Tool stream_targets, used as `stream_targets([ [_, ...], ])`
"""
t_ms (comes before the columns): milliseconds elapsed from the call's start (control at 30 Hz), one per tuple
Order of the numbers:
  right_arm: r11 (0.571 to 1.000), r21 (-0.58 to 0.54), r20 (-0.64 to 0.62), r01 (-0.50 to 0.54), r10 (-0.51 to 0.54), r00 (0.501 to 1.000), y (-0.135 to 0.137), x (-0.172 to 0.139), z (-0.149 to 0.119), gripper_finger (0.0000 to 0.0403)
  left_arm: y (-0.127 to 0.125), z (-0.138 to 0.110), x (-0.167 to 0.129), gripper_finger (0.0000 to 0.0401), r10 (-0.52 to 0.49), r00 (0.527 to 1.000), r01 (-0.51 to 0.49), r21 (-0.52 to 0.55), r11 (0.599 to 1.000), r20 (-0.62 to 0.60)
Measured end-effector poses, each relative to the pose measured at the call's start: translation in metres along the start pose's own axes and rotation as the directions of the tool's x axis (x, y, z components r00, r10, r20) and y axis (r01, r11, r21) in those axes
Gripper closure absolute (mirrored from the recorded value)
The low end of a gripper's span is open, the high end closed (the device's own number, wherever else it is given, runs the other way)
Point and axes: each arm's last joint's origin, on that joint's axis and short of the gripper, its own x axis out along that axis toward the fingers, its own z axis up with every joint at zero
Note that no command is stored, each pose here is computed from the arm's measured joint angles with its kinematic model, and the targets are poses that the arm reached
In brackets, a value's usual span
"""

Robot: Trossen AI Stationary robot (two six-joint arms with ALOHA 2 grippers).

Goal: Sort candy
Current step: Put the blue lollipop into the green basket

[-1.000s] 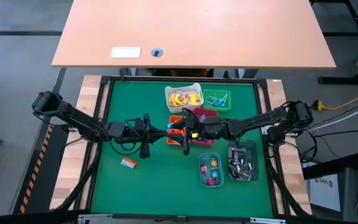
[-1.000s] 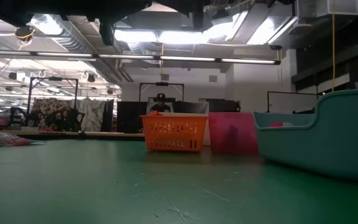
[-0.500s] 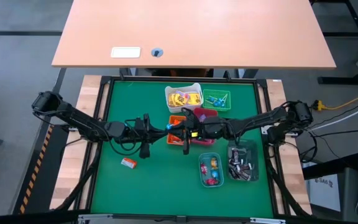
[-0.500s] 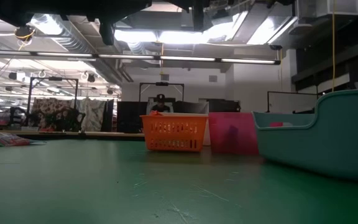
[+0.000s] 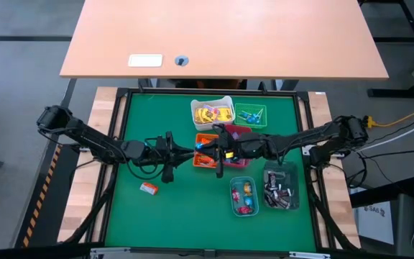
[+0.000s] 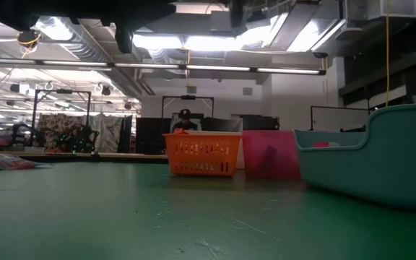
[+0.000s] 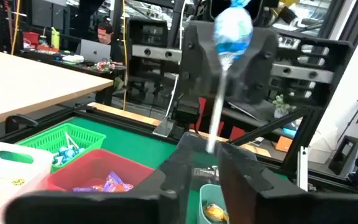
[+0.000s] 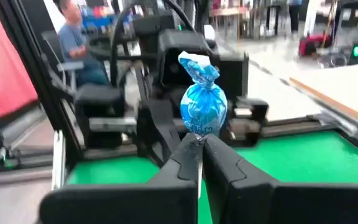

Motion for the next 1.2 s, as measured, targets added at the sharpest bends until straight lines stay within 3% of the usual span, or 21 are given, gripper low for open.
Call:
stream_targets([
  [200,0.996,-0.039,-0.119,0.083,-0.087,0.989,-0.022,-0.025,0.018,0.0396,0.001,-0.002,0.000,0.0306,0.010,1.000,-0.010,0.007,1.000,-0.014],
  [333,0.984,-0.061,-0.245,0.168,-0.178,0.953,-0.047,-0.044,0.023,0.0400,0.001,-0.002,0.000,0.0306,0.011,1.000,-0.011,0.009,1.000,-0.018],
  [467,0.959,-0.093,-0.413,0.269,-0.283,0.865,-0.077,-0.060,0.015,0.0396,0.001,-0.003,0.000,0.0307,0.012,1.000,-0.011,0.012,1.000,-0.024],
  [767,0.875,-0.160,-0.722,0.458,-0.420,0.550,-0.137,-0.094,-0.011,0.0394,0.001,-0.003,0.000,0.0308,0.026,0.999,-0.025,0.017,1.000,-0.024],
  [900,0.846,-0.162,-0.743,0.508,-0.444,0.501,-0.152,-0.102,-0.012,0.0388,0.003,0.002,-0.002,0.0308,0.054,0.999,-0.054,0.008,0.998,0.002],
  [1200,0.802,-0.235,-0.729,0.549,-0.519,0.446,-0.177,-0.112,-0.009,0.0359,0.014,0.020,-0.012,0.0309,0.041,0.999,-0.040,0.017,0.999,-0.016],
])
